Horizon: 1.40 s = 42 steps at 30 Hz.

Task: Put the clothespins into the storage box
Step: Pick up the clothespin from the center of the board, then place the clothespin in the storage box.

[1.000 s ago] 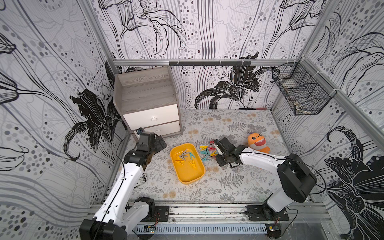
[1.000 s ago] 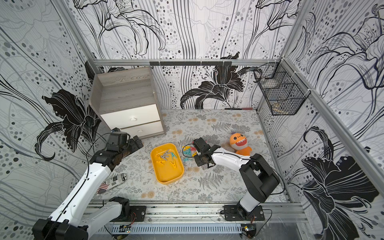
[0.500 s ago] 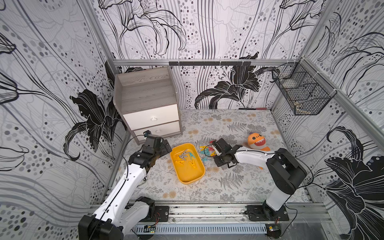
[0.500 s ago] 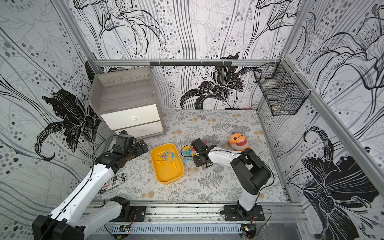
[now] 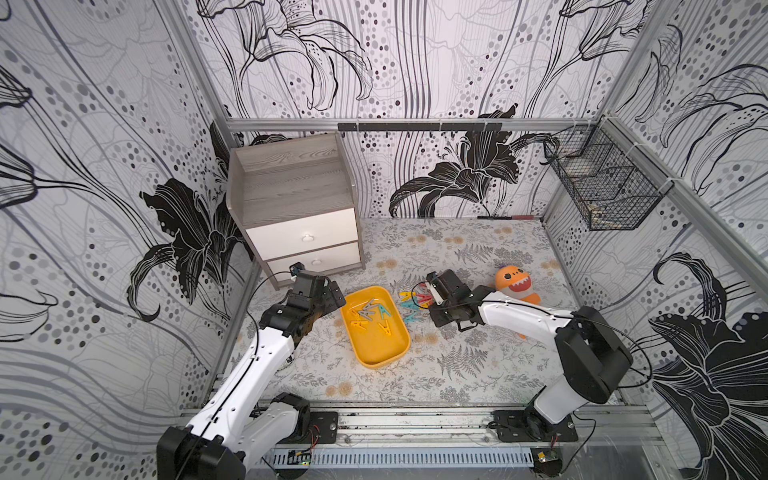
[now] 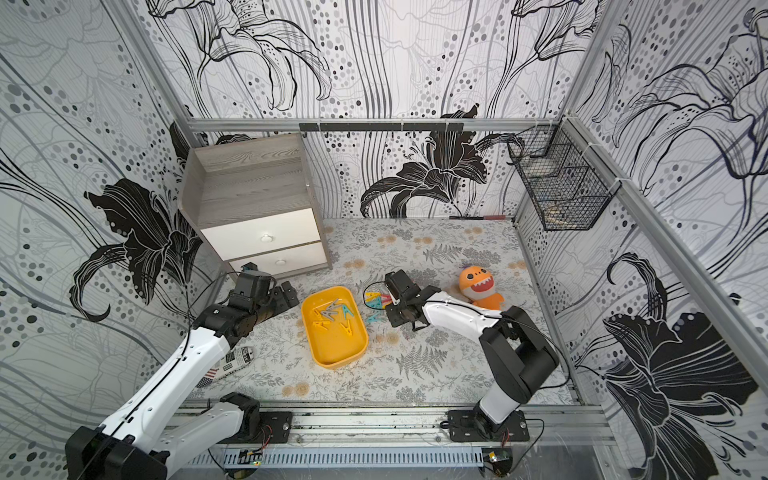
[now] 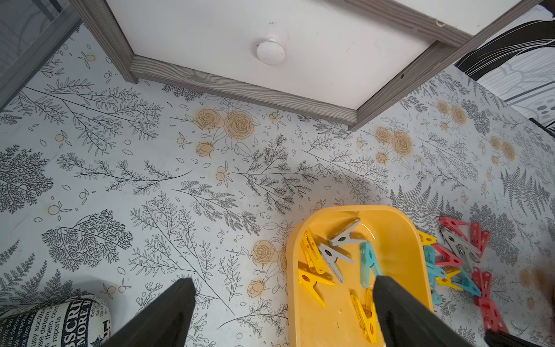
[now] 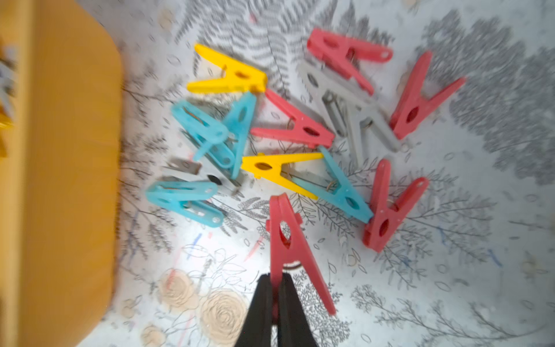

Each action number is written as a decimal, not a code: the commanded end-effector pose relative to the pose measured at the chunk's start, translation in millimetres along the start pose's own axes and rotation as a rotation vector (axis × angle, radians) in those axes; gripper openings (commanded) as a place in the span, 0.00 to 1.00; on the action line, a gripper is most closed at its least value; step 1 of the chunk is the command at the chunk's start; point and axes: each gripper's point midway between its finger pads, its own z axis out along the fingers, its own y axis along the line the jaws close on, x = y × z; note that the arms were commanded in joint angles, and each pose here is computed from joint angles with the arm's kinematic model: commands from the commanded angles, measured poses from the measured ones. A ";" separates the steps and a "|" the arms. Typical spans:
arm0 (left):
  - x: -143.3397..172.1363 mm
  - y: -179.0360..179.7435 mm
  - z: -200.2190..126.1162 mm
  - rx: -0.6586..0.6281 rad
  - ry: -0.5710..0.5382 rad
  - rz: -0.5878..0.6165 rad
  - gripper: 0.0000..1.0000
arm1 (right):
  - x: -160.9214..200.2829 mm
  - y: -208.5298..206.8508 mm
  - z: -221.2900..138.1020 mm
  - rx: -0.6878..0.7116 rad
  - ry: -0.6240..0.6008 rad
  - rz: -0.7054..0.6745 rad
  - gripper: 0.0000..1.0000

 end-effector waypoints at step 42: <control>-27.0 0.2 -5.1 -0.038 -0.083 -0.065 0.97 | 8.3 220.1 81.3 -0.279 0.135 -0.213 0.06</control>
